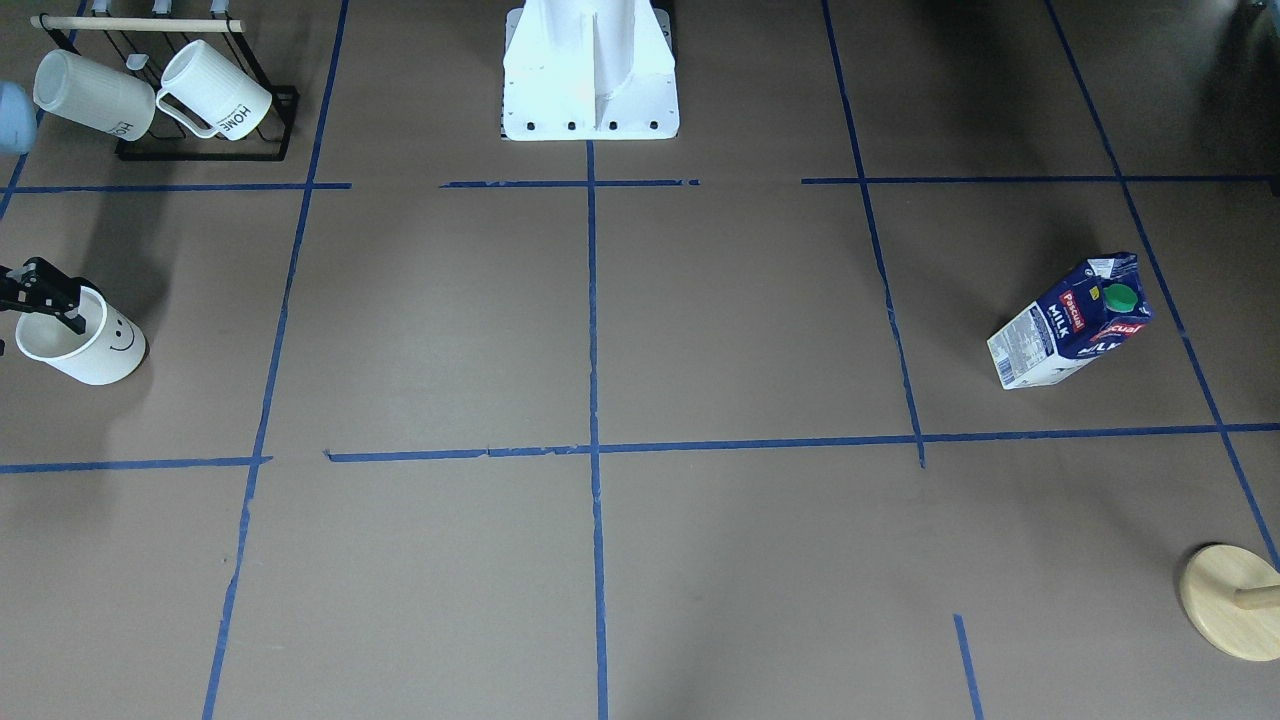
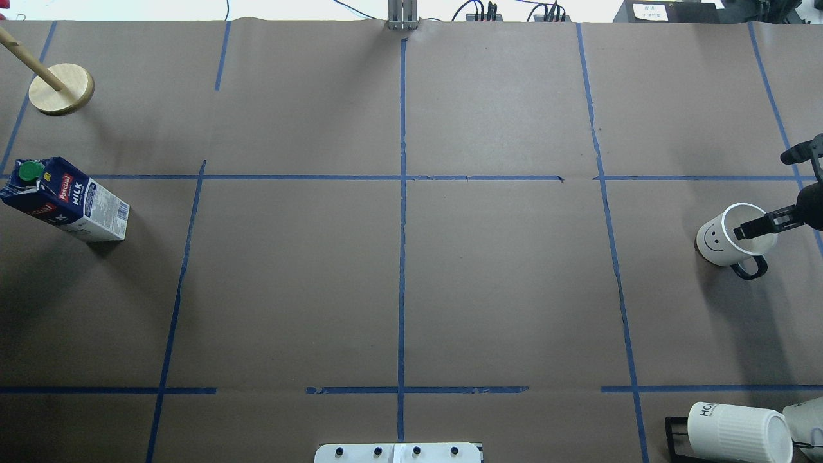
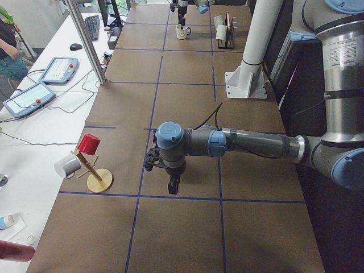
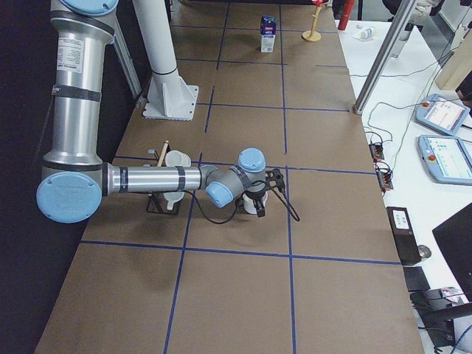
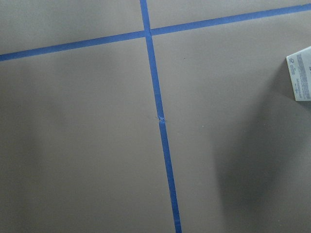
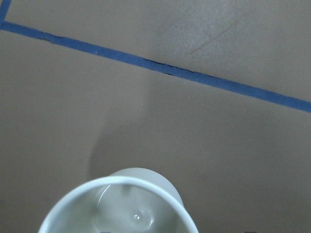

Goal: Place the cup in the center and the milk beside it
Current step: 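Lower the right gripper onto the white mug rim and grasp it, then carry the white mug with the right gripper to the table center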

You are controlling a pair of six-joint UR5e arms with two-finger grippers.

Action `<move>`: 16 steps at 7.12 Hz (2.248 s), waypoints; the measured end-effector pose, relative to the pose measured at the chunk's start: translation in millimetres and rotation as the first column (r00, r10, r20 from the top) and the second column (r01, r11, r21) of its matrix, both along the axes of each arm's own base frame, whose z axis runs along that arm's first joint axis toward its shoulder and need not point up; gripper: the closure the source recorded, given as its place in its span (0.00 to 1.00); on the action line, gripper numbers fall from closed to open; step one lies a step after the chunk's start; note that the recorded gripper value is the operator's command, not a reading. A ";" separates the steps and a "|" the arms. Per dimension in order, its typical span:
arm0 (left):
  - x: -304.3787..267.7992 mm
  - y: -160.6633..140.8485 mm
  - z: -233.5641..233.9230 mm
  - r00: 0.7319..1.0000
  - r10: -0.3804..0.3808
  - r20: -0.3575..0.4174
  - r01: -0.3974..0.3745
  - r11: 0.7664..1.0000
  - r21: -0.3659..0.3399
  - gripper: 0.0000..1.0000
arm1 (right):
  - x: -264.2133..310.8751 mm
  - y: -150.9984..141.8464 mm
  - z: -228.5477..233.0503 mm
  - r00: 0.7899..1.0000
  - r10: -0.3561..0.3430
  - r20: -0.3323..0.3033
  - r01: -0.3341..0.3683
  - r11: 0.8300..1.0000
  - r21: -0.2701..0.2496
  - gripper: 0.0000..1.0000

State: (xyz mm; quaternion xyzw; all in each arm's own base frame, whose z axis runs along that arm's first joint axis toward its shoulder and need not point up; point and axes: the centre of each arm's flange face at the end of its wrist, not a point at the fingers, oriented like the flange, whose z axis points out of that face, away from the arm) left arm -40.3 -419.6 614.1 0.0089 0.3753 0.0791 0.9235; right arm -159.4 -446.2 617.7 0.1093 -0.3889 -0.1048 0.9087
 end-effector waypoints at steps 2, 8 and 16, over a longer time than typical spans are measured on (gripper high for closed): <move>0.0 0.2 0.2 1.000 0.000 0.000 0.000 1.000 0.000 0.00 | -3.1 1.4 5.2 1.000 -0.007 -0.004 0.007 1.000 -0.011 1.00; 0.0 0.2 0.1 1.000 0.000 0.000 0.000 1.000 0.001 0.00 | -16.5 -47.6 -74.4 0.995 0.037 0.097 -0.029 0.996 -0.086 1.00; 0.4 -0.4 2.2 1.000 0.001 0.000 -0.001 1.000 -0.004 0.00 | -336.6 -109.0 -389.9 0.956 0.291 -0.041 -0.284 0.880 -0.382 1.00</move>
